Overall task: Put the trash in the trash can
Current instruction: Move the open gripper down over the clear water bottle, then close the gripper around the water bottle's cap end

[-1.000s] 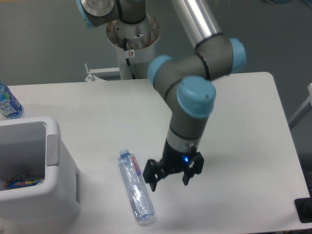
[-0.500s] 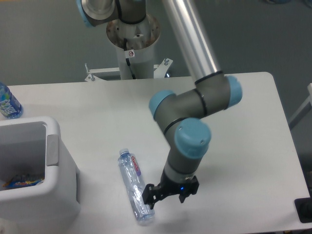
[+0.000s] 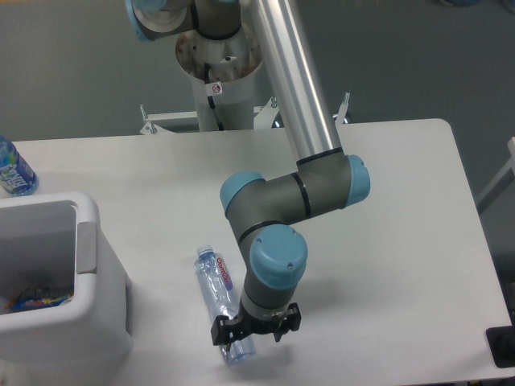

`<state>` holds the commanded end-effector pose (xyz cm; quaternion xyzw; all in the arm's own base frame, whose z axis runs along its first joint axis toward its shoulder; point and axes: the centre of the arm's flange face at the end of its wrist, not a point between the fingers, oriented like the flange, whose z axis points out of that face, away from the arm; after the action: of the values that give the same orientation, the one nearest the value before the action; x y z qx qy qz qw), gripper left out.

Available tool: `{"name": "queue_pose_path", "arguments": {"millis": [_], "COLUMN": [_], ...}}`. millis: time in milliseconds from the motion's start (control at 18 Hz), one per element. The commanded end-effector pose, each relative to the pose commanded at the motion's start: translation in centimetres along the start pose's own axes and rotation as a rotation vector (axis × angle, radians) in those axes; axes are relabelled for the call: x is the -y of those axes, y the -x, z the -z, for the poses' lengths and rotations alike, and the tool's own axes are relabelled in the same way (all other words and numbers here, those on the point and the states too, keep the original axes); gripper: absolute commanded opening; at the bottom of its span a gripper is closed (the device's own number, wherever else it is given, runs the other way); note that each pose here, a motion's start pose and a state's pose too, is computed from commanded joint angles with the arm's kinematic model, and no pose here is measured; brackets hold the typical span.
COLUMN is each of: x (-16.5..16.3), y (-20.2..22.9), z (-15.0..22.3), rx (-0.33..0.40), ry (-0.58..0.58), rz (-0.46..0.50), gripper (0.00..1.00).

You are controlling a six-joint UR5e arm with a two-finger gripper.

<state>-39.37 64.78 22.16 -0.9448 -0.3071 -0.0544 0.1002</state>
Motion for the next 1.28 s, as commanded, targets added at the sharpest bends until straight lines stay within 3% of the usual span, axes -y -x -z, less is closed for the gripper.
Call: {"name": "queue_pose_path", "arguments": {"millis": [722, 1278], "x": [-0.2, -0.3], "y": [-0.8, -1.1], "z": [-4.0, -4.9], "rx": [-0.001, 0.045], "ry": [0.026, 0.034], "rz": [-0.018, -0.029], "gripper": [1.0, 1.0]}}
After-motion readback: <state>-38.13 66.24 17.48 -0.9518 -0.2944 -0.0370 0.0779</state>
